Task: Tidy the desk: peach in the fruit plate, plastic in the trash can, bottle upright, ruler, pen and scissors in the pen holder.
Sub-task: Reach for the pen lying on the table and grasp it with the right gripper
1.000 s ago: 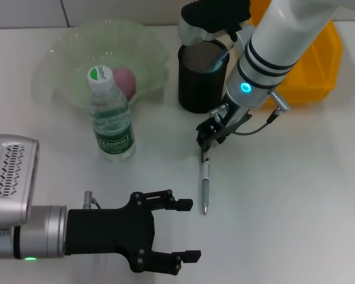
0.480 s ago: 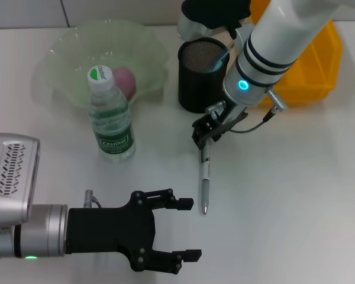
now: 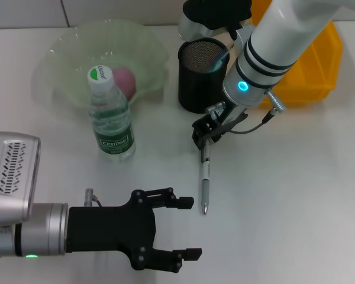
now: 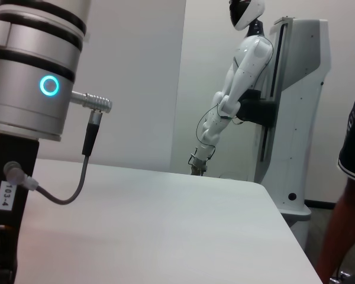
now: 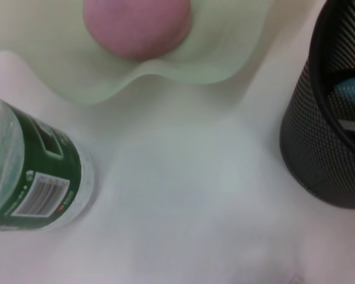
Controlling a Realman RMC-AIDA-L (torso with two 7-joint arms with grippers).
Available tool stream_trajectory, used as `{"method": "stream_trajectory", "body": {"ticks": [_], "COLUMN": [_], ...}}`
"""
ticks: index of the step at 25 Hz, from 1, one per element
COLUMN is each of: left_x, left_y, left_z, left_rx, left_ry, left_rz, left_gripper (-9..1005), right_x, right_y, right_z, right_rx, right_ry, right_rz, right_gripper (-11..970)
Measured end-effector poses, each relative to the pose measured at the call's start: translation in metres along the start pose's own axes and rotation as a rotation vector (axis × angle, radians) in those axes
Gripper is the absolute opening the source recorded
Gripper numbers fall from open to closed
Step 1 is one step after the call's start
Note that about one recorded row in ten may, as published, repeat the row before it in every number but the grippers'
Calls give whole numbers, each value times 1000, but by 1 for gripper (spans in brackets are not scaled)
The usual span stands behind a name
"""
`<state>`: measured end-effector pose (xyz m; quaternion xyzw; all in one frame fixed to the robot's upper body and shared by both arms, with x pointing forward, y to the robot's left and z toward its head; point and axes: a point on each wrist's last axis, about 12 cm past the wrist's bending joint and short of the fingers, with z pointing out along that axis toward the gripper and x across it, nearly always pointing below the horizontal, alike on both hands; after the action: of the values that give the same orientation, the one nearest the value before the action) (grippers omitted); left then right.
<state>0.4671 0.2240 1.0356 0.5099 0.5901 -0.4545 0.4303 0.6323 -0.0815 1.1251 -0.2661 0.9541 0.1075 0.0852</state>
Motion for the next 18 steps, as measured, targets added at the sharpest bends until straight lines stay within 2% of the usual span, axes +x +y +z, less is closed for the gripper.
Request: {"method": "stream_trajectory", "body": {"ticks": [18], "left_x": [0], "left_y": [0], "left_z": [1], "left_rx": [1], "left_ry": [-9], "left_rz": [3], "left_gripper": [832], "right_x": [6], "right_y": [-5], "right_z": [4], "right_rx": [4], "right_ry": [20], "right_rz": [15], "right_gripper": [215]}}
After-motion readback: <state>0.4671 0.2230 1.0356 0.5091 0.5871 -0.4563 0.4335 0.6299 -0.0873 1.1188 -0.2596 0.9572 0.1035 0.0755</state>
